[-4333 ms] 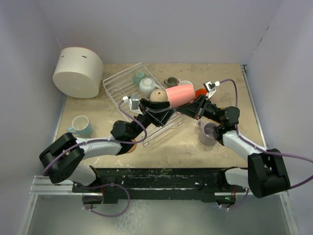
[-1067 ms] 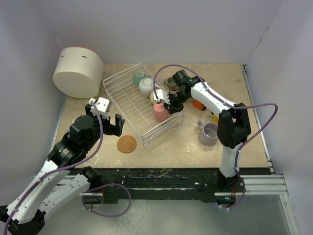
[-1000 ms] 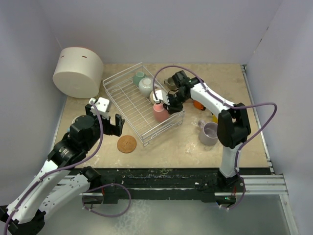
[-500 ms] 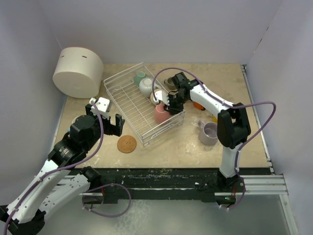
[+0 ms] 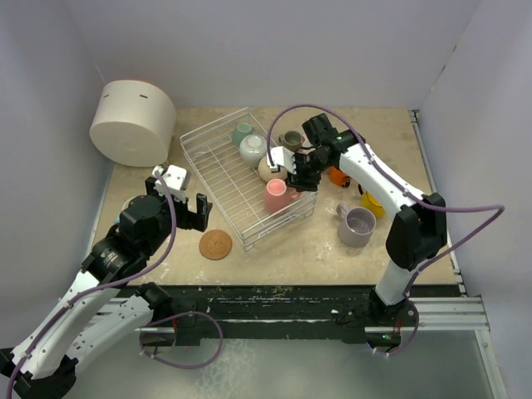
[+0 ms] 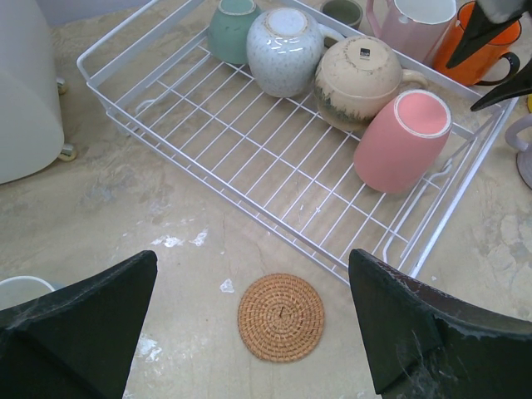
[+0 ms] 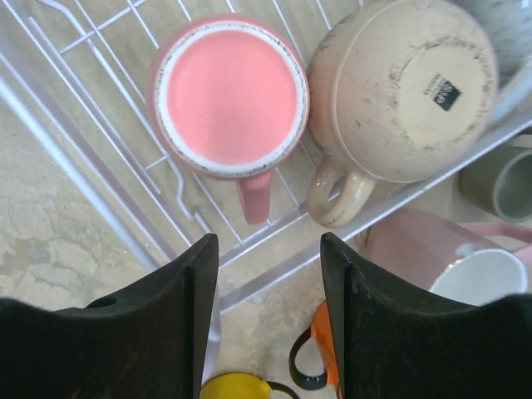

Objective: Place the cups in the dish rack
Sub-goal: Turn the cup upside down in the dish rack.

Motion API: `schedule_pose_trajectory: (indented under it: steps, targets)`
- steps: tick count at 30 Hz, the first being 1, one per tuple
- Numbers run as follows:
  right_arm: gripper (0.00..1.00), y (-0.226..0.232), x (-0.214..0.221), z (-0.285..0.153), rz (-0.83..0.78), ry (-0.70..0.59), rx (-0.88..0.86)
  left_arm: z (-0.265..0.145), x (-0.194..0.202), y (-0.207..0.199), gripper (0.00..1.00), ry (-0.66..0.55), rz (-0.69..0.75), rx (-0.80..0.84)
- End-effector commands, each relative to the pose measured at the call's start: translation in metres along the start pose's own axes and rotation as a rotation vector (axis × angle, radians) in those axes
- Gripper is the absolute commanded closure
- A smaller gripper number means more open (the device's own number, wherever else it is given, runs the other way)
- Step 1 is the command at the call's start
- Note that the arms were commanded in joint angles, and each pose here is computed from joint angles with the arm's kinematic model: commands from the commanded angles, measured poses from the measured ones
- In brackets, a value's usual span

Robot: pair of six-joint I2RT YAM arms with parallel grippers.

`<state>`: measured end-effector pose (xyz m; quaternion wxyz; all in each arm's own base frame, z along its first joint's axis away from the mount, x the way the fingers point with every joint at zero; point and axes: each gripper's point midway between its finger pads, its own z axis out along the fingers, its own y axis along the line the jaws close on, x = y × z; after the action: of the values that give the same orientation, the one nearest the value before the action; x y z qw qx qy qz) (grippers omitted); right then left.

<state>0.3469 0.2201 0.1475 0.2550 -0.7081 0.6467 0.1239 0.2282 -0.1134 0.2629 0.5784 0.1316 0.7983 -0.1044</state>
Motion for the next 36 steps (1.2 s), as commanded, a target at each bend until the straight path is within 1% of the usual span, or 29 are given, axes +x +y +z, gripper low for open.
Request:
schedule_pose_trajectory:
  steps: [1, 5, 6, 7, 9, 13, 16, 21, 24, 30, 36]
  targets:
    - [0.45, 0.003, -0.018, -0.034, -0.025, -0.039, 0.027, -0.002, -0.010, 0.004, 0.01, -0.034, 0.005, -0.016]
    - [0.45, 0.011, -0.041, -0.046, -0.029, -0.144, 0.015, -0.002, -0.011, 0.004, 0.00, -0.037, 0.005, -0.016]
    - [0.41, 0.012, -0.050, -0.049, -0.017, -0.184, 0.012, -0.002, -0.011, 0.004, 0.01, -0.037, 0.004, -0.017]
    - [0.35, 0.014, -0.059, -0.051, 0.000, -0.220, 0.005, -0.002, -0.011, 0.004, 0.01, -0.038, 0.004, -0.016]
    - [0.30, 0.019, -0.074, -0.053, 0.016, -0.280, -0.024, -0.002, -0.011, 0.005, 0.01, -0.036, 0.006, -0.017]
    - [0.27, 0.029, -0.101, -0.050, 0.004, -0.355, -0.082, -0.001, -0.010, 0.004, 0.01, -0.034, 0.006, -0.016]
    - [0.27, 0.033, -0.111, -0.036, -0.006, -0.333, -0.090, -0.001, -0.010, 0.005, 0.01, -0.033, 0.006, -0.020]
    - [0.27, 0.025, -0.112, -0.008, -0.009, -0.223, -0.036, -0.001, -0.010, 0.005, 0.01, -0.033, 0.008, -0.022]
    - [0.28, 0.022, -0.110, 0.007, -0.007, -0.178, -0.025, -0.001, -0.010, 0.004, 0.01, -0.030, 0.009, -0.018]
    - [0.39, 0.015, -0.106, 0.026, 0.015, -0.120, -0.015, -0.001, -0.010, 0.004, 0.01, -0.031, 0.011, -0.016]
    - [0.49, 0.007, -0.096, 0.031, 0.026, -0.062, 0.025, -0.001, -0.010, 0.004, 0.01, -0.033, 0.011, -0.015]
